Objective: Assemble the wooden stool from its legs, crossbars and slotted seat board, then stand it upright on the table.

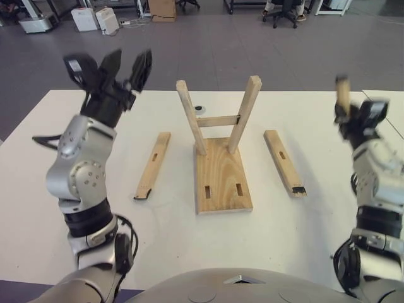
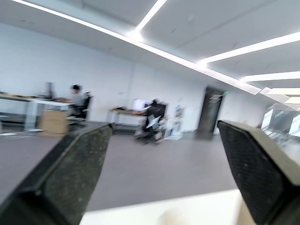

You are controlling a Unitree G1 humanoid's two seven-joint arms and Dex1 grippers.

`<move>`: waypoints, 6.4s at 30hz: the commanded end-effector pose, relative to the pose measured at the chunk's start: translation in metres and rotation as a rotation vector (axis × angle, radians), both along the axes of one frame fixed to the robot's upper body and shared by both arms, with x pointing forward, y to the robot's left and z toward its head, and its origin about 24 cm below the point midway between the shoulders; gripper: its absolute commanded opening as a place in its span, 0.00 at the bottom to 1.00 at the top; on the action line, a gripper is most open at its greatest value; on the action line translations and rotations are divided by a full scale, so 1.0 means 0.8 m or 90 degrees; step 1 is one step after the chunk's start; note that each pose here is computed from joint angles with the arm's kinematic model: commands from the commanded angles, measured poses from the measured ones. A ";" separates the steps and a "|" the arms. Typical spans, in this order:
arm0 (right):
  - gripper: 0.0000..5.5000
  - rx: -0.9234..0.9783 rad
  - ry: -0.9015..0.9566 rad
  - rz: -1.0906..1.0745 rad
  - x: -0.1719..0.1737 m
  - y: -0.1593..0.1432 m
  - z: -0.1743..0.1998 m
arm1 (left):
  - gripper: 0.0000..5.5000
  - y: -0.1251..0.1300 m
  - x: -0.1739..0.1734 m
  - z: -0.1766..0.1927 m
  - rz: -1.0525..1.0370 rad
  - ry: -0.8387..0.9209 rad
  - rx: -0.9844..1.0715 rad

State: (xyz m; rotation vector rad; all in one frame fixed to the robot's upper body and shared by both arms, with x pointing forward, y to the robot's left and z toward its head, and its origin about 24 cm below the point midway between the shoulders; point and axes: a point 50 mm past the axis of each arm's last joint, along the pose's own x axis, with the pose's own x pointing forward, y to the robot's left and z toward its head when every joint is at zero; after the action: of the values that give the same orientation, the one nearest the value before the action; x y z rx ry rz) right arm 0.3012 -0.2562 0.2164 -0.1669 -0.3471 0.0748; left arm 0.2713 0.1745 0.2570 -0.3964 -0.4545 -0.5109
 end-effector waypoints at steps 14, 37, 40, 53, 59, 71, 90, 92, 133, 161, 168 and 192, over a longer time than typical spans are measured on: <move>0.24 -0.170 -0.209 0.473 -0.062 0.211 0.066 | 0.50 -0.089 -0.023 0.049 -0.305 -0.013 -0.112; 0.47 -0.104 -0.073 0.353 -0.059 0.145 0.024 | 0.07 0.028 -0.032 -0.010 -0.052 0.056 -0.048; 0.47 -0.068 0.006 0.206 -0.044 0.077 -0.013 | 0.07 0.074 -0.035 -0.068 0.053 0.157 0.014; 0.47 -0.006 0.150 0.088 -0.015 0.050 -0.123 | 0.07 0.078 -0.007 -0.219 0.166 0.345 -0.029; 0.47 -0.004 0.152 0.101 -0.012 0.059 -0.131 | 0.07 0.078 0.001 -0.238 0.184 0.361 -0.006; 0.47 -0.048 0.152 0.113 -0.013 0.071 -0.137 | 0.07 0.067 -0.052 -0.329 0.194 0.534 0.200; 0.47 -0.059 0.132 0.095 -0.012 0.067 -0.134 | 0.29 0.086 -0.034 -0.236 0.161 0.392 0.340; 0.47 -0.059 0.133 0.091 -0.012 0.065 -0.136 | 0.36 0.096 -0.039 -0.233 0.156 0.415 0.398; 0.47 0.388 0.079 0.659 0.028 0.212 0.080 | 0.37 -0.058 0.002 -0.043 -0.015 -0.129 0.330; 0.18 0.502 0.284 0.190 -0.120 0.059 -0.083 | 0.72 -0.041 -0.047 -0.149 -0.089 0.047 0.487; 0.18 0.502 0.320 0.175 -0.129 0.045 -0.094 | 0.73 -0.017 -0.045 -0.161 -0.009 0.070 0.522; 0.18 0.473 0.314 0.144 -0.121 0.047 -0.093 | 0.73 -0.018 -0.041 -0.161 0.023 0.075 0.504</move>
State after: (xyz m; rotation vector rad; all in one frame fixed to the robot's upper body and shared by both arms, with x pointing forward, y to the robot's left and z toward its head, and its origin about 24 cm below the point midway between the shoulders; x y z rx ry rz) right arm 0.2019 -0.2191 0.1444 0.6819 0.1043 0.2227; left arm 0.2360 0.1620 0.1283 0.3350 -0.1161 -0.5910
